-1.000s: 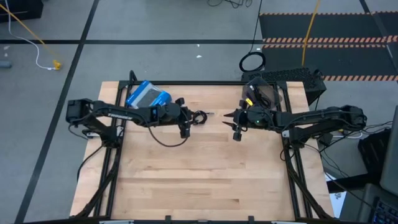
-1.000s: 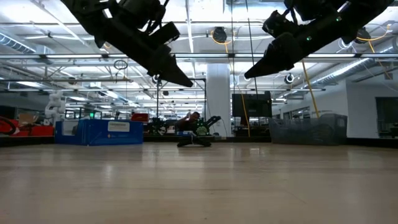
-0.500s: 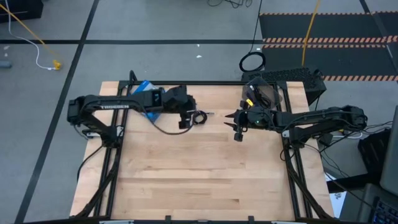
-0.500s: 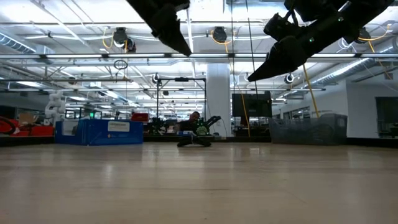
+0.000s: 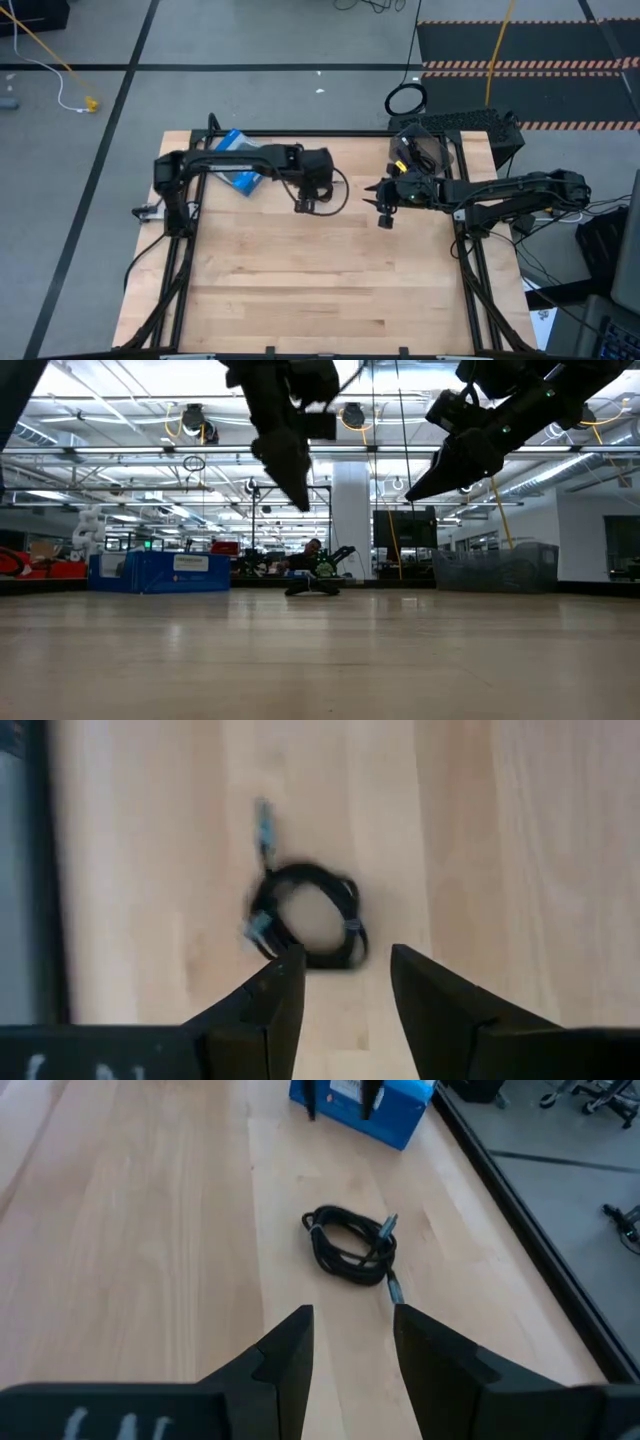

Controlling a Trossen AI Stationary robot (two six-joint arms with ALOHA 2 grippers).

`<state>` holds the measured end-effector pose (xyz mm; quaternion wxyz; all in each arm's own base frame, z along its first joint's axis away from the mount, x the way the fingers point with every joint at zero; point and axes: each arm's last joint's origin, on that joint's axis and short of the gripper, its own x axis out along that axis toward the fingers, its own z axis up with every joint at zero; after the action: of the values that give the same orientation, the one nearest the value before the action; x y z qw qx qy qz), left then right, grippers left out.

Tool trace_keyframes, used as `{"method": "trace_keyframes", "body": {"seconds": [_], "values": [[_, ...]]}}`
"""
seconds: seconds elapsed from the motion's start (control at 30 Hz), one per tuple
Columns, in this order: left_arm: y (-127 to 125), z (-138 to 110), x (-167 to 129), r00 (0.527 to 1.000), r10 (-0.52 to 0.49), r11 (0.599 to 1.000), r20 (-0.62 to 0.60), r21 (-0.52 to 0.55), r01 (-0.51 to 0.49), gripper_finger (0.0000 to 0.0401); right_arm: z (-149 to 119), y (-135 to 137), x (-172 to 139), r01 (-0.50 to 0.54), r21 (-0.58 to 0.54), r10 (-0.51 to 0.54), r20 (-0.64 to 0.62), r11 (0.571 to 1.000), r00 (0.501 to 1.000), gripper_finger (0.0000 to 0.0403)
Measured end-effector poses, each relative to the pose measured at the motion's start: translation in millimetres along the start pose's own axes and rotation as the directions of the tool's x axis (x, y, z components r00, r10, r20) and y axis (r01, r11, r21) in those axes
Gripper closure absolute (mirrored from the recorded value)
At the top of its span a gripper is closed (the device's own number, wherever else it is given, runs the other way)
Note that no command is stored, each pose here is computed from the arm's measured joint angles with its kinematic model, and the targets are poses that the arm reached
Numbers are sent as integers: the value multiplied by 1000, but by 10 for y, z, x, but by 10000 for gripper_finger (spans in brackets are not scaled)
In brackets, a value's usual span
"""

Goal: Pick and place USB-C Cables
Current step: Put the black charger cable into the bin

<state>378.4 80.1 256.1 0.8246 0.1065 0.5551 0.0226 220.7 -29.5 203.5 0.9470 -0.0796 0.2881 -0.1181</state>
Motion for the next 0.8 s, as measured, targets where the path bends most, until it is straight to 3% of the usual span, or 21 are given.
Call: {"method": "trace_keyframes", "body": {"seconds": [0.47,0.8], "values": [[-32,-16,484,993,-68,994,-100,76,76,249,-15,2,0,-2,-7,2,-16,1000,1000,268],[50,-80,782,986,-77,996,-148,40,84,249,-14,2,0,-2,-7,2,-15,1000,1000,268]]}}
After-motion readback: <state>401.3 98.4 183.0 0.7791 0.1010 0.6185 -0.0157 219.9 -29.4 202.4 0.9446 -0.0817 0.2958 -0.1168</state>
